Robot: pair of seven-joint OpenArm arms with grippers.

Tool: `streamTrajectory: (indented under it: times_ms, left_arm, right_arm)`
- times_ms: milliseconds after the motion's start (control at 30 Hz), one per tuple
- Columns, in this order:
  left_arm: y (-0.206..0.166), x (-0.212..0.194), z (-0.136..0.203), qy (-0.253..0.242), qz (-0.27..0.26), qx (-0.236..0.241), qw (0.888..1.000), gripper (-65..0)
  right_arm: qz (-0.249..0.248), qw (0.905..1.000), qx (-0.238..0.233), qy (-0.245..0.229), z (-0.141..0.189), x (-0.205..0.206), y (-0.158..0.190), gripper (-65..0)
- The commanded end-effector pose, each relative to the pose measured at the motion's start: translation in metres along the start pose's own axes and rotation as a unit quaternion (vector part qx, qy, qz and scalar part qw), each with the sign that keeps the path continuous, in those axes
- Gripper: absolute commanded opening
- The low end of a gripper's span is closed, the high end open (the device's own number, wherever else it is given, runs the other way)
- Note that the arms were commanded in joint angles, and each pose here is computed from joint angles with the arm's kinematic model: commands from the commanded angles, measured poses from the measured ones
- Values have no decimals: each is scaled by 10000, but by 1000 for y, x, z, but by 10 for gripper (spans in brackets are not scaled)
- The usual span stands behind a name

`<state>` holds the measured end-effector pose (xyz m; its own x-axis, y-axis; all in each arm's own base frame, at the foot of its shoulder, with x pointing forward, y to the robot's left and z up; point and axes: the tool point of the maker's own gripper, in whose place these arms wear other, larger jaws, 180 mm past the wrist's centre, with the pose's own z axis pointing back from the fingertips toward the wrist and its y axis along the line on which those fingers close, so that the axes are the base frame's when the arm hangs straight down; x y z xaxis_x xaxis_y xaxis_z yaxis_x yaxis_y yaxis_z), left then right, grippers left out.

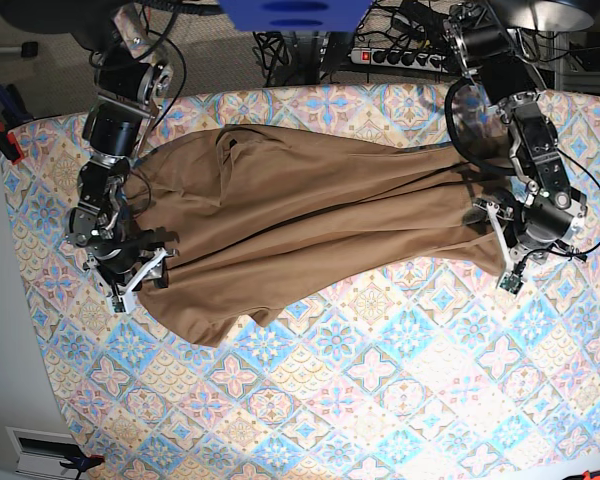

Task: Layout the t-shirt on the table in an organized manner, then fold the t-shirt properly
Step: 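Hold the shirt edge with both grippers, adjusting the left gripper's grasp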

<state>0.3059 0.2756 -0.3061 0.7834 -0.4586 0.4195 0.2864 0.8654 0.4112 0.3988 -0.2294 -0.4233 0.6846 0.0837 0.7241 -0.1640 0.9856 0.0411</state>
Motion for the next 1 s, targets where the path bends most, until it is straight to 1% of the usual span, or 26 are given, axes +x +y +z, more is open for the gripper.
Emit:
streamTrajectory:
  times_ms: [0, 267, 367, 467, 667, 800, 833, 900, 967]
  left_arm:
    - [10, 9, 5, -157, 13, 142, 9998, -650]
    - [12, 2, 4, -26, -2, 215, 9998, -650]
    - [13, 3, 5, -43, -10, 226, 9997, -650]
    - [16, 2, 5, -33, -16, 249, 9997, -650]
    - [15, 18, 5, -491, -29, 245, 9985, -650]
    - [14, 21, 5, -552, -11, 228, 9982, -650]
    - [13, 21, 5, -555, -7, 222, 9982, -640]
    - [13, 21, 5, -553, -8, 213, 9982, -587]
    - [14, 20, 5, -542, -23, 233, 9983, -582]
  right_arm:
    - [69, 9999, -100, 0, 3, 8, -8, -338]
    - [205, 9993, -204, -236, 10, 27, -12, -338]
    - [207, 9993, -206, -235, 11, 27, -12, -338]
    - [188, 9996, -191, -91, 11, 10, -11, -338]
    - [189, 9996, -191, -75, 11, 8, -10, -338]
    - [188, 9996, -191, -67, 11, 7, -10, -338]
    - [188, 9996, -191, -67, 11, 7, -10, -338]
    - [188, 9996, -191, -67, 11, 7, -10, -338]
    - [188, 9996, -191, -67, 11, 7, -10, -338]
